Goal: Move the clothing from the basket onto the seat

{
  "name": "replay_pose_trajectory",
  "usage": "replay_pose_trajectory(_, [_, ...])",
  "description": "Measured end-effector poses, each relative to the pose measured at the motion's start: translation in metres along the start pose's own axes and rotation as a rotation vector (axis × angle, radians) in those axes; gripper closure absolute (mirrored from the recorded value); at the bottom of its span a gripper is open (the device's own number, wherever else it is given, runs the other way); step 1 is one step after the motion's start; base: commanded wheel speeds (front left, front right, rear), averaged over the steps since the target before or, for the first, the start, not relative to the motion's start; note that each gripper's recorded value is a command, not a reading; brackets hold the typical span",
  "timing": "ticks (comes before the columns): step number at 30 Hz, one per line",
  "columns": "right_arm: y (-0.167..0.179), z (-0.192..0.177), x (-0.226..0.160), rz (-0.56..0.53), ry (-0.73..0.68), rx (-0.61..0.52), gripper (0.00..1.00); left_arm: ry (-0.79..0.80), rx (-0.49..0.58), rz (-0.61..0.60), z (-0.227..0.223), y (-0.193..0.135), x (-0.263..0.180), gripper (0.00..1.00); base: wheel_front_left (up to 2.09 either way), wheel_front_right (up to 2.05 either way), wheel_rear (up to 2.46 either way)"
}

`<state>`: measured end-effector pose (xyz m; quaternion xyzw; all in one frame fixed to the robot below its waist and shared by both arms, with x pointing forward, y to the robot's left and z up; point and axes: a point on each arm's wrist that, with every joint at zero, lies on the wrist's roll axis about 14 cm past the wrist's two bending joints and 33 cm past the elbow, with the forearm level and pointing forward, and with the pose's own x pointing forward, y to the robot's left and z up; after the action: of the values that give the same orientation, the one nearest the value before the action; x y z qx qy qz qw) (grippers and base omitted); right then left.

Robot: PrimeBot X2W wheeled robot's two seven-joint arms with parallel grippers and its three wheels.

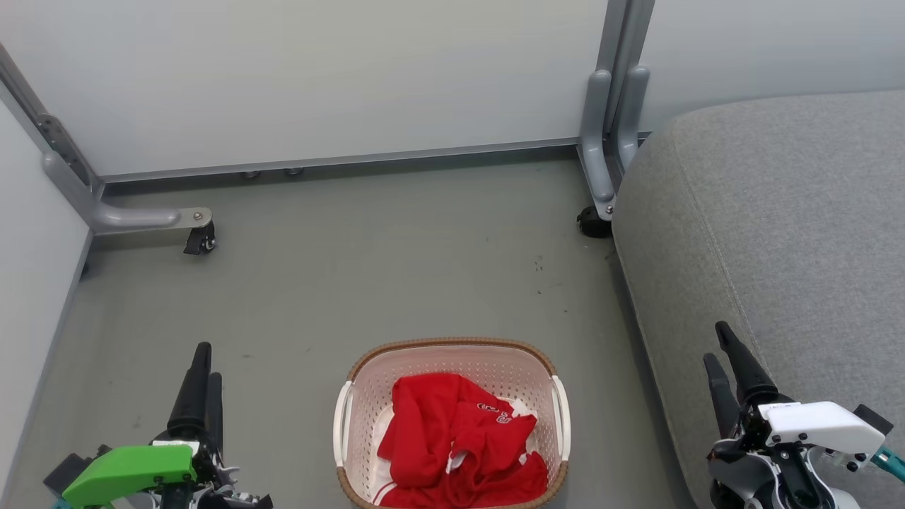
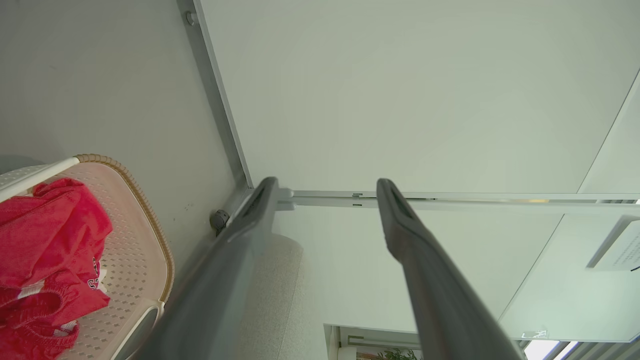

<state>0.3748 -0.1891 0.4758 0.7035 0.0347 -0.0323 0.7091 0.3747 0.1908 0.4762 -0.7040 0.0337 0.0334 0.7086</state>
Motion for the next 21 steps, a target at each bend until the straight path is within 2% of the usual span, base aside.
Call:
replay_pose_trajectory(4, [0.0, -0.002, 0.0, -0.002, 0.001, -0.055, 0.0, 0.002, 0.067, 0.002, -0.002, 0.0, 0.0, 0.0, 0.0, 0.0, 0.0])
replay_pose_trajectory(11, [0.001, -0.005, 0.001, -0.004, 0.007, -0.259, 0.0, -0.016, 0.261, -0.017, 0.001, -0.008, 0.002, 0.0, 0.0, 0.0, 0.0])
replay_pose_trajectory(21, [0.018, -0.023, 0.003, 0.063, 0.043, -0.534, 0.0, -0.016, 0.507, -0.065, -0.007, -0.027, 0.003, 0.0, 0.0, 0.0, 0.0])
